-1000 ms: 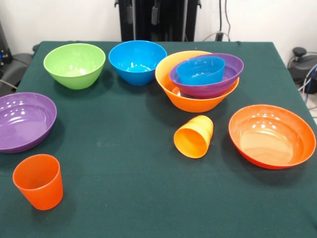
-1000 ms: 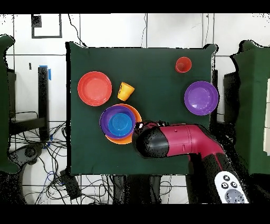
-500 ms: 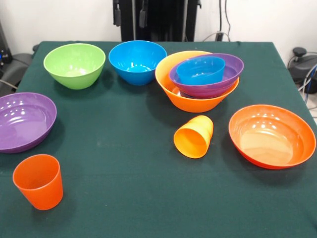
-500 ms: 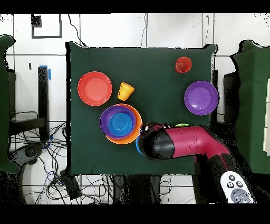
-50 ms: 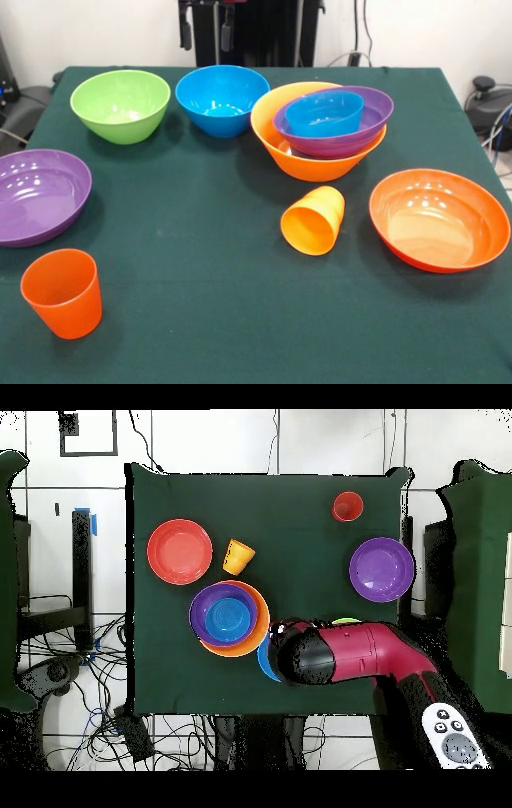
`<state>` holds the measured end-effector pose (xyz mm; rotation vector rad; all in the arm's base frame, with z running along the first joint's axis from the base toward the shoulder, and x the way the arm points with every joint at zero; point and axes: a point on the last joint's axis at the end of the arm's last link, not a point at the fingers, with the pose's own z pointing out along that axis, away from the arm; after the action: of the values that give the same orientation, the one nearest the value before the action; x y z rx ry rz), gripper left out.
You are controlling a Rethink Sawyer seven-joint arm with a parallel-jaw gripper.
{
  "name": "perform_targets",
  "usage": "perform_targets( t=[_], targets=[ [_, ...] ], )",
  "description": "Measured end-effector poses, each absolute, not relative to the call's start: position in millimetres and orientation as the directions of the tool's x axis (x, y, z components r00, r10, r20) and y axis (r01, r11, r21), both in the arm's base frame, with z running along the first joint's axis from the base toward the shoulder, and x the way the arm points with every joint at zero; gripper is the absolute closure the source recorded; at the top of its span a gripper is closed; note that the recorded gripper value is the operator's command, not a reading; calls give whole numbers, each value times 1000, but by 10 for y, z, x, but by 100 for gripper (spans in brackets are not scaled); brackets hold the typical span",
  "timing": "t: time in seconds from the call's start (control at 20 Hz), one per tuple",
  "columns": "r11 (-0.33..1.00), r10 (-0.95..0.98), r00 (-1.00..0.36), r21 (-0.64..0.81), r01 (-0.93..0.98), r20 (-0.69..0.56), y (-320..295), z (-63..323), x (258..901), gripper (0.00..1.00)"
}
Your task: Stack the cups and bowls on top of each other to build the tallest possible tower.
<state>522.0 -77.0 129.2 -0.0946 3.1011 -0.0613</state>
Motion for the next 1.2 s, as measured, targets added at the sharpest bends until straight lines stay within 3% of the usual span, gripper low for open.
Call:
perform_targets(
  t=[0.5, 1.2],
  targets=[
    [994, -102, -994, -45, -101, -34, -764, 1212, 5188, 0],
    [982, -186, -982, -13, -187, 25, -690, 743, 4992, 0]
  ],
)
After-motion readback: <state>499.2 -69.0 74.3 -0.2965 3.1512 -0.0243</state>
